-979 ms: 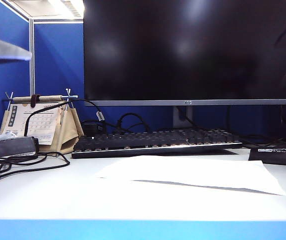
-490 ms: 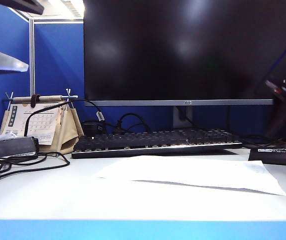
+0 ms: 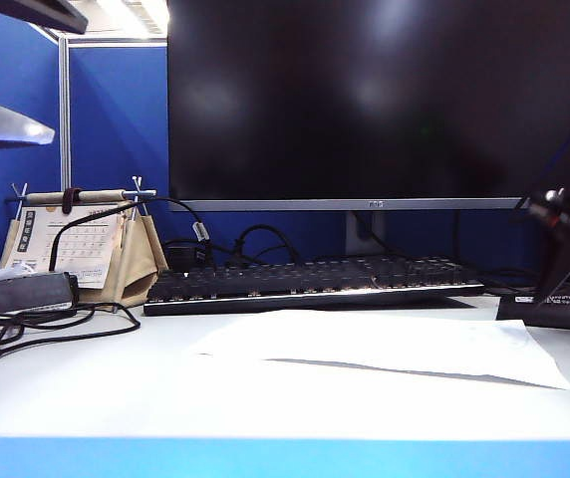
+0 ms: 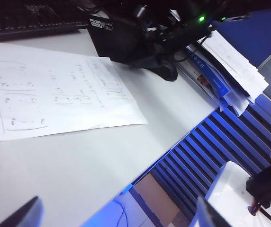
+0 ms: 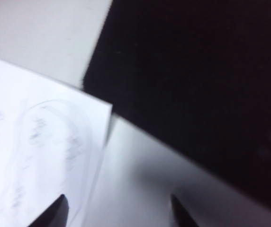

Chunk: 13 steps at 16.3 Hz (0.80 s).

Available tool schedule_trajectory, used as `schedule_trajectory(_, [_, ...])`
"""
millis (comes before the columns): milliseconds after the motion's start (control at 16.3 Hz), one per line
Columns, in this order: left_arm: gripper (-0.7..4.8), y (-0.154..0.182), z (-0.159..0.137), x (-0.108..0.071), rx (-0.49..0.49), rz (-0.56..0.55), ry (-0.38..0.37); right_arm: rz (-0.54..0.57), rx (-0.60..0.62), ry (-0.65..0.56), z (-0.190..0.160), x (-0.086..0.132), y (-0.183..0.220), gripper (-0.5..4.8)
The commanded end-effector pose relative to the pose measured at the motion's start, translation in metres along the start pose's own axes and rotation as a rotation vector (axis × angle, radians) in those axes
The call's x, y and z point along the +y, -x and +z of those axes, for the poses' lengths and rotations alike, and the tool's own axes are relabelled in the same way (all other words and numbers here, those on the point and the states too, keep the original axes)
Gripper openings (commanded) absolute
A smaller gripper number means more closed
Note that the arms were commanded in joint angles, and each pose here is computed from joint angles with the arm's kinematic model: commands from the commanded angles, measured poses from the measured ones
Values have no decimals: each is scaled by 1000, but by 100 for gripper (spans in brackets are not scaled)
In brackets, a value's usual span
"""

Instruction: Put a wrinkled paper upside down.

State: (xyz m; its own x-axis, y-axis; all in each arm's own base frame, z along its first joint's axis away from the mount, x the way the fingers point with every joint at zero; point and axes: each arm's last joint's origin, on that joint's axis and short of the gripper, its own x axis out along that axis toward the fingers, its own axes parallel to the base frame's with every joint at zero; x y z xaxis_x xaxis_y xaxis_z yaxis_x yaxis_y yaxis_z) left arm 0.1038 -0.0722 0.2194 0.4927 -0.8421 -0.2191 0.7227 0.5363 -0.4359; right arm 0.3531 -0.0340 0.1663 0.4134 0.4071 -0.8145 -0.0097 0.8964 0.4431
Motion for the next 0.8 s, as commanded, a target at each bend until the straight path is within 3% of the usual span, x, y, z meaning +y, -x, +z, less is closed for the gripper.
schedule_trajectory(61, [426, 0, 2, -1, -9, -6, -14, 27, 0, -10, 2, -3, -14, 275])
schedule_trajectory(367, [426, 0, 1, -1, -5, -4, -8, 54, -22, 1, 5, -6, -26, 275])
schedule_trajectory(612, [425, 0, 1, -1, -4, -4, 19, 115, -56, 30, 9, 8, -37, 274])
schedule_trajectory(796, [425, 0, 2, -1, -7, -7, 17, 122, -10, 49, 3, 18, -57, 274])
